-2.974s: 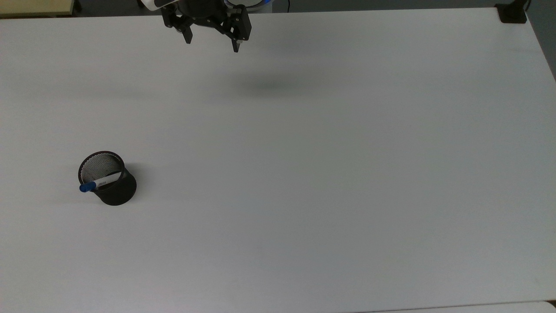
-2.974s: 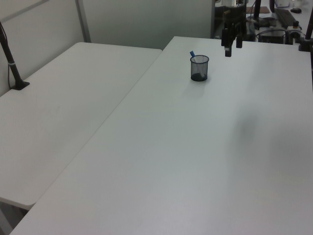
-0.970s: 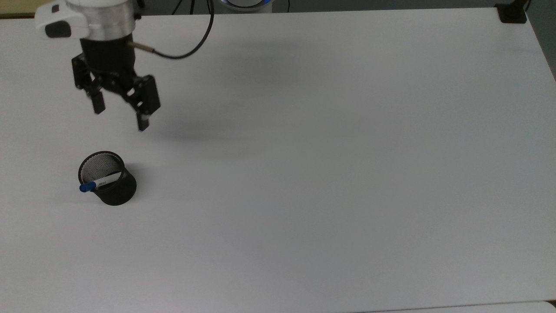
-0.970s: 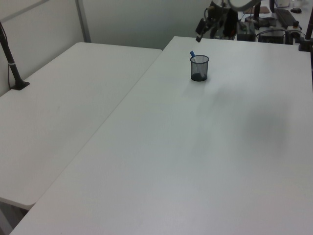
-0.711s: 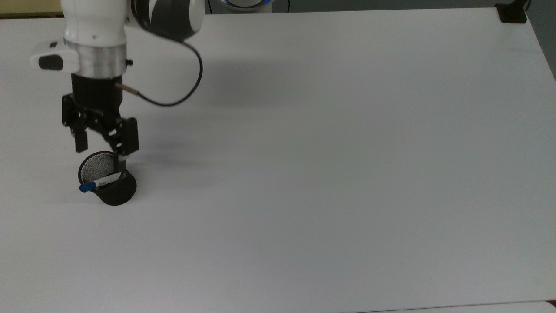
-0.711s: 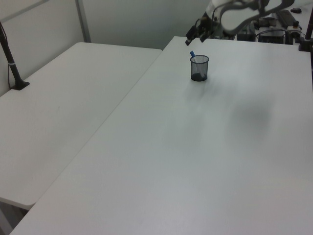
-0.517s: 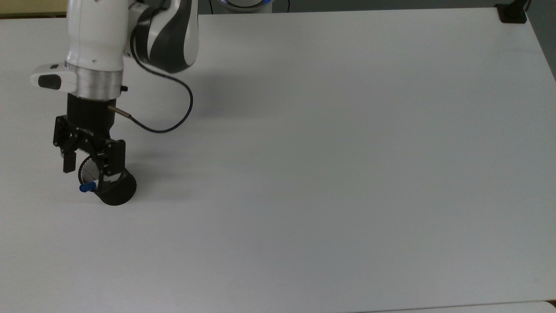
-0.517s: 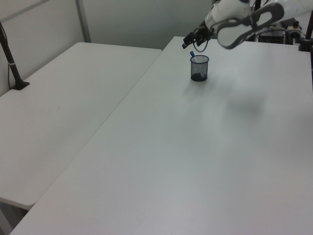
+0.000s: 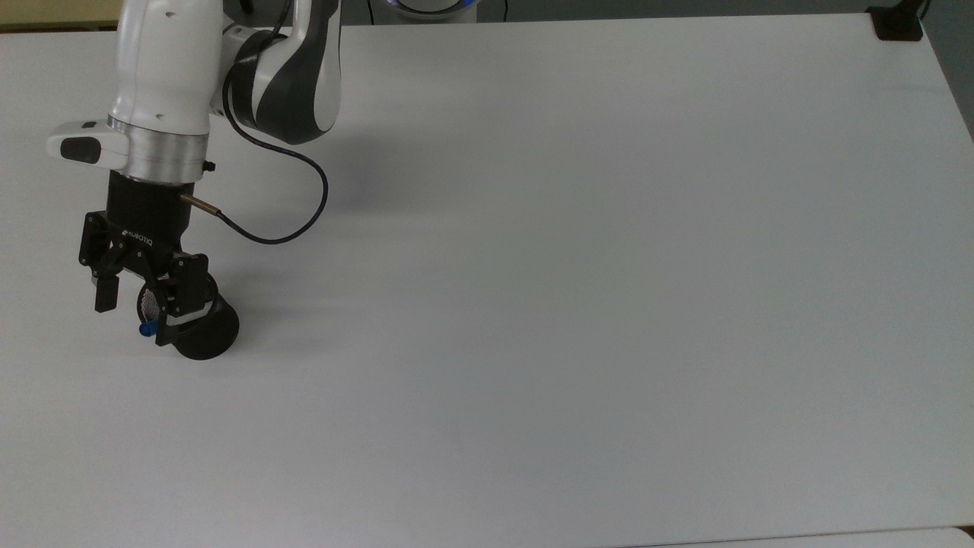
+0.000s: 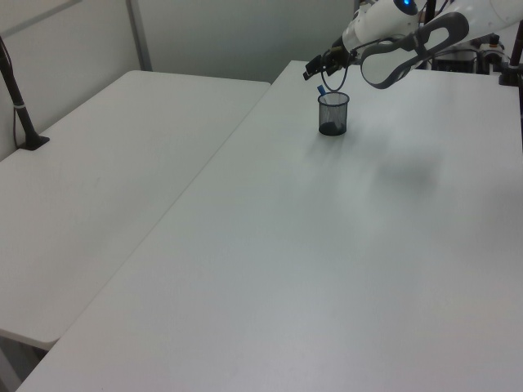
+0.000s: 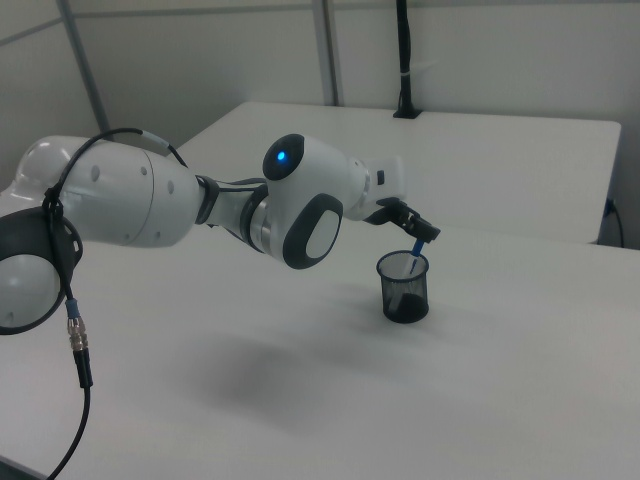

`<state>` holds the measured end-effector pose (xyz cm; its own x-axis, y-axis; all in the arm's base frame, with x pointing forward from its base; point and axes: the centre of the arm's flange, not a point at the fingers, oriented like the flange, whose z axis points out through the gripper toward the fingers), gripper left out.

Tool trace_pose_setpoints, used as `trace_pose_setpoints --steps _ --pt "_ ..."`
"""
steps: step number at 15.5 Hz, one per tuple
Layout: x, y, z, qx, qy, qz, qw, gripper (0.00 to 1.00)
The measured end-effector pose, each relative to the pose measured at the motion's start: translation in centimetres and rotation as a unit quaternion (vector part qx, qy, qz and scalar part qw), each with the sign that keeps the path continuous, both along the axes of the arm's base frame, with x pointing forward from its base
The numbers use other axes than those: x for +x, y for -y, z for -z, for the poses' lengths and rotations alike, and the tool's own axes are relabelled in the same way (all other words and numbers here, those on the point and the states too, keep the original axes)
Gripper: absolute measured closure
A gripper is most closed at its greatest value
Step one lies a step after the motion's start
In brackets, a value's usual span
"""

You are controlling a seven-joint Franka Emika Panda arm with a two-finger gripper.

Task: Remove the marker
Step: 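Close the gripper on the blue-capped marker inside the cup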

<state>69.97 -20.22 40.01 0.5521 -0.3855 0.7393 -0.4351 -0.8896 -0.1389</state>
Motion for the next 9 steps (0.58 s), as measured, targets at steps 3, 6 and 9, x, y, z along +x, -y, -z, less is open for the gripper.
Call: trace_pose_setpoints --steps 3,6,9 --pt "-0.2 0.4 0.4 -0.022 -0.012 -0.019 0.9995 0.1" --pt "-0.4 0.6 1.2 -0.035 -0.031 -0.034 0.9983 0.12" --pt "-0.6 0.7 1.8 -0.041 -0.046 -0.042 0.9972 0.16"
